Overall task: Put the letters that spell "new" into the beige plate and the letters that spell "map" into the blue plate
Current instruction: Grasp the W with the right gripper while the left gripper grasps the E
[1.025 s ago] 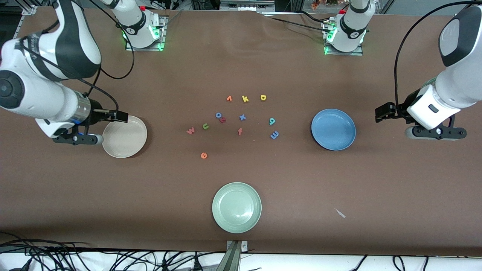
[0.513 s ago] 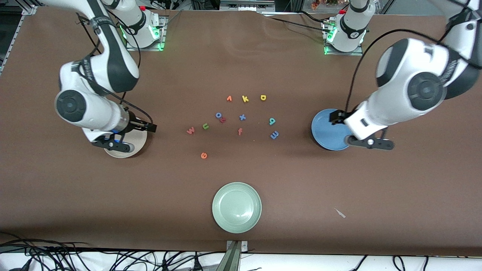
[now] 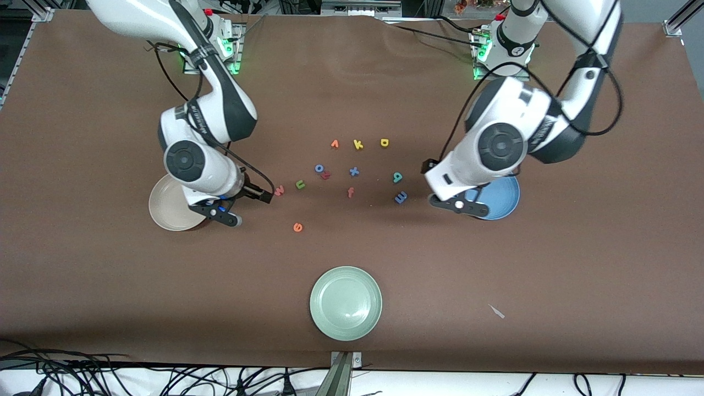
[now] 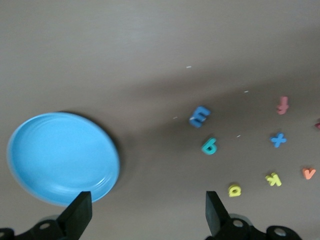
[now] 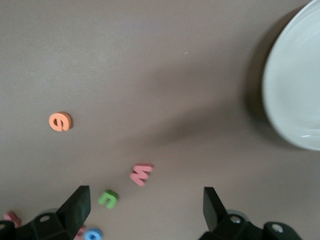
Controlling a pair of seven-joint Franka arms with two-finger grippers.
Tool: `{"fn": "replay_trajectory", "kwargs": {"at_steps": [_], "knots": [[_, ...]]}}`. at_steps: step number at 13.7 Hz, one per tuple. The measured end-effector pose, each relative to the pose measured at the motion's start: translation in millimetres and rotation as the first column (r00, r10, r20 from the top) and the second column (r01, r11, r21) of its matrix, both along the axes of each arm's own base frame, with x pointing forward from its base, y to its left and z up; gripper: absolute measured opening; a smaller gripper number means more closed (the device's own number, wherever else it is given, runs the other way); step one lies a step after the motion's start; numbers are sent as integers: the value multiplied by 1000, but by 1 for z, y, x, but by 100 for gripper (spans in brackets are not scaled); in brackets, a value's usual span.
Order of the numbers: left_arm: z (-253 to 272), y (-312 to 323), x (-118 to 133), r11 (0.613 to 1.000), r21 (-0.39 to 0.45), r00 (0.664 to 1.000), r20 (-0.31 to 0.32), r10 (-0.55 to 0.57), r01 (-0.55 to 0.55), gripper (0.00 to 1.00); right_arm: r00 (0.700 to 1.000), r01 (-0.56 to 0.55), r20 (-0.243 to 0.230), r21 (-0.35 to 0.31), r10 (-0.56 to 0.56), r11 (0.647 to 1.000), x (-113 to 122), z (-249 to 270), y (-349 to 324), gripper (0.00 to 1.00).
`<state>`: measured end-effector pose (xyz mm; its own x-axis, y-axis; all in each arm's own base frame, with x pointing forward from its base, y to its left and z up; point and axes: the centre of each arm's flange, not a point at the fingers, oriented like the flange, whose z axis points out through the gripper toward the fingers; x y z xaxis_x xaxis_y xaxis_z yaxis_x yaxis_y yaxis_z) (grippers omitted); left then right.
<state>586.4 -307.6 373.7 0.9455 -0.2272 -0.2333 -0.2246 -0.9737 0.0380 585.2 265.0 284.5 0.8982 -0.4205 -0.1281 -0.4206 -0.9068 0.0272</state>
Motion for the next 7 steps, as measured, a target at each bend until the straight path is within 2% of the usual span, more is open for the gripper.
{"fn": "replay_trajectory", "kwargs": {"at_steps": [5,7], "knots": [[-68,-49,-3,989,-66,988,87,-129,135,100,989,122,85,29,-124,992,-41,-59,21,100],[-102,-53,-7,977,-87,973,145,-180,193,100,987,131,89,31,-133,991,-55,-75,20,100]]}}
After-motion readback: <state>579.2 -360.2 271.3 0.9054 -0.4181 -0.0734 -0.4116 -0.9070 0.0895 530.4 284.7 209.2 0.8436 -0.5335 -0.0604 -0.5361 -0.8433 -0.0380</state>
